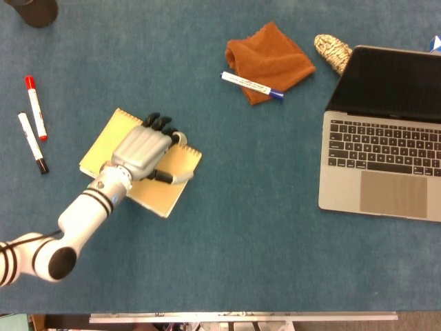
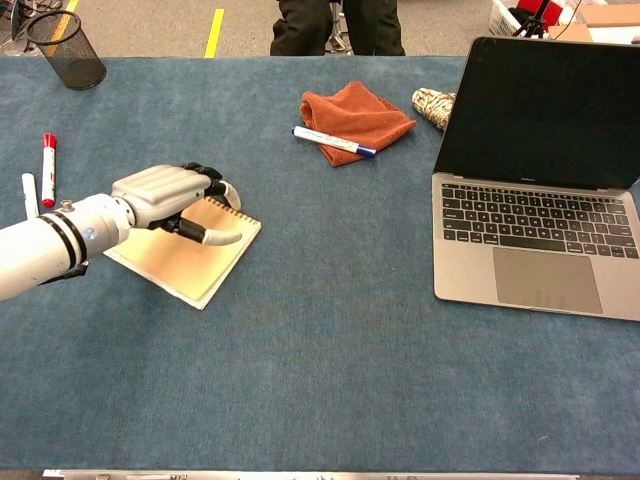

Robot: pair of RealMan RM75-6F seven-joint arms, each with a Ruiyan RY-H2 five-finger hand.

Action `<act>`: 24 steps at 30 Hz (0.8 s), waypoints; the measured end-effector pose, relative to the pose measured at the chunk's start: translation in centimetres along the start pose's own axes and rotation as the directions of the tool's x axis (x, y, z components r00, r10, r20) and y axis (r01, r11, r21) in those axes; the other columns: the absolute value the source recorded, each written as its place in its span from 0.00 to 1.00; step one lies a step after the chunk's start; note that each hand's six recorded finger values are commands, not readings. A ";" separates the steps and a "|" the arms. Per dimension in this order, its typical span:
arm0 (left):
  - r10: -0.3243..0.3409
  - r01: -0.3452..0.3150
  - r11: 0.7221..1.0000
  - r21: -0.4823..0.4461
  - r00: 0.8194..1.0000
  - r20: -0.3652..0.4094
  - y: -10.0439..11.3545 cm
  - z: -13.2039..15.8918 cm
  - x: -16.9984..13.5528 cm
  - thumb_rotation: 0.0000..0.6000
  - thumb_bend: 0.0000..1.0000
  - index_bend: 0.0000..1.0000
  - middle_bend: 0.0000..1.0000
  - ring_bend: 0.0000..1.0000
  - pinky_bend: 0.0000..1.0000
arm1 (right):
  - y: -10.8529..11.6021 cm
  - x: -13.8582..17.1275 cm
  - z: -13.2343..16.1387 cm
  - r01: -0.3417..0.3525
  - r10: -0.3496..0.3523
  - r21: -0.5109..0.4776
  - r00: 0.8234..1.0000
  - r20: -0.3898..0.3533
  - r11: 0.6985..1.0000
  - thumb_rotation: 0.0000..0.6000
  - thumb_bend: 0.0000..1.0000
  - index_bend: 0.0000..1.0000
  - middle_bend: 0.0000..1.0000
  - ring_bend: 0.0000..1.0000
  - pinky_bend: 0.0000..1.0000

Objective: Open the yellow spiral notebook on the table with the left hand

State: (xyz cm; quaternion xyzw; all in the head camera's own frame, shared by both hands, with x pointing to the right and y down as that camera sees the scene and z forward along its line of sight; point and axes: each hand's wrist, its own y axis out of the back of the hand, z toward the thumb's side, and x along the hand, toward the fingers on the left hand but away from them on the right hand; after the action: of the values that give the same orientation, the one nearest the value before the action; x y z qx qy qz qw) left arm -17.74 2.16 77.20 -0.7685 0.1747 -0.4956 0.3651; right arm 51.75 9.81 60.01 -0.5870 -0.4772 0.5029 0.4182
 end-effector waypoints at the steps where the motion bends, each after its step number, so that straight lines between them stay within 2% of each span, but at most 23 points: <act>1: -0.007 0.007 1.000 0.008 1.000 0.012 -0.3 0.2 -0.5 0.14 0.17 0.23 0.25 0.06 0.00 | 0.0 0.0 0.0 0.001 -0.001 0.000 1.000 -0.001 1.000 1.00 0.19 0.16 0.21 0.10 0.18; 6: -0.007 0.005 1.000 0.028 0.998 0.059 -0.7 1.0 -2.2 0.14 0.17 0.23 0.25 0.06 0.00 | 0.0 -0.1 0.2 0.001 -0.001 0.000 1.000 -0.006 1.000 1.00 0.19 0.16 0.21 0.10 0.18; 7: -0.001 -0.001 1.000 0.030 0.998 0.070 -0.6 1.2 -2.6 0.17 0.17 0.22 0.25 0.06 0.00 | 0.0 -0.1 0.2 0.001 -0.001 0.000 1.000 -0.007 1.000 1.00 0.19 0.16 0.21 0.10 0.18; 9: 0.012 -0.014 0.999 0.031 0.996 0.085 -0.4 1.4 -3.2 0.42 0.17 0.21 0.24 0.06 0.00 | 0.0 -0.2 0.2 0.001 -0.001 0.000 1.000 -0.009 1.000 1.00 0.19 0.16 0.21 0.10 0.18; 10: 0.023 -0.026 0.999 0.033 0.995 0.094 -0.3 1.4 -3.6 0.56 0.17 0.21 0.23 0.06 0.00 | 0.0 -0.2 0.2 0.001 -0.001 0.000 1.000 -0.009 1.000 1.00 0.19 0.16 0.21 0.10 0.18; 11: 0.031 -0.035 0.999 0.036 0.995 0.099 -0.1 1.4 -3.8 0.76 0.17 0.20 0.22 0.06 0.00 | 0.0 -0.2 0.3 0.001 -0.001 0.000 1.000 -0.009 1.000 1.00 0.19 0.16 0.21 0.10 0.18; 13: 0.050 -0.056 0.997 0.050 0.992 0.113 0.3 1.3 -4.5 0.98 0.17 0.17 0.21 0.06 0.00 | 0.0 -0.3 0.3 -0.001 0.001 -0.001 1.000 -0.011 1.000 1.00 0.19 0.16 0.21 0.10 0.18; 19: 0.085 -0.109 0.979 0.172 0.986 0.140 0.7 -0.4 -6.9 1.00 0.17 0.11 0.15 0.04 0.00 | -0.2 -0.5 0.5 -0.008 0.008 0.000 1.000 -0.018 1.000 1.00 0.19 0.16 0.21 0.10 0.18; 24: 0.053 -0.078 0.964 0.254 0.993 0.104 -0.2 -3.4 -9.0 1.00 0.17 0.09 0.09 0.00 0.00 | -0.4 -0.7 1.0 -0.012 0.012 0.000 0.999 -0.034 1.000 1.00 0.19 0.16 0.21 0.10 0.18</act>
State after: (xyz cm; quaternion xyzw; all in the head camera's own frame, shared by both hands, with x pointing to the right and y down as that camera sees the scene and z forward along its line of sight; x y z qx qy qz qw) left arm -24.81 6.61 72.50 -0.7316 0.1164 -0.4639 0.4859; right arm 50.72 9.16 60.36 -0.5983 -0.4664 0.4954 0.4232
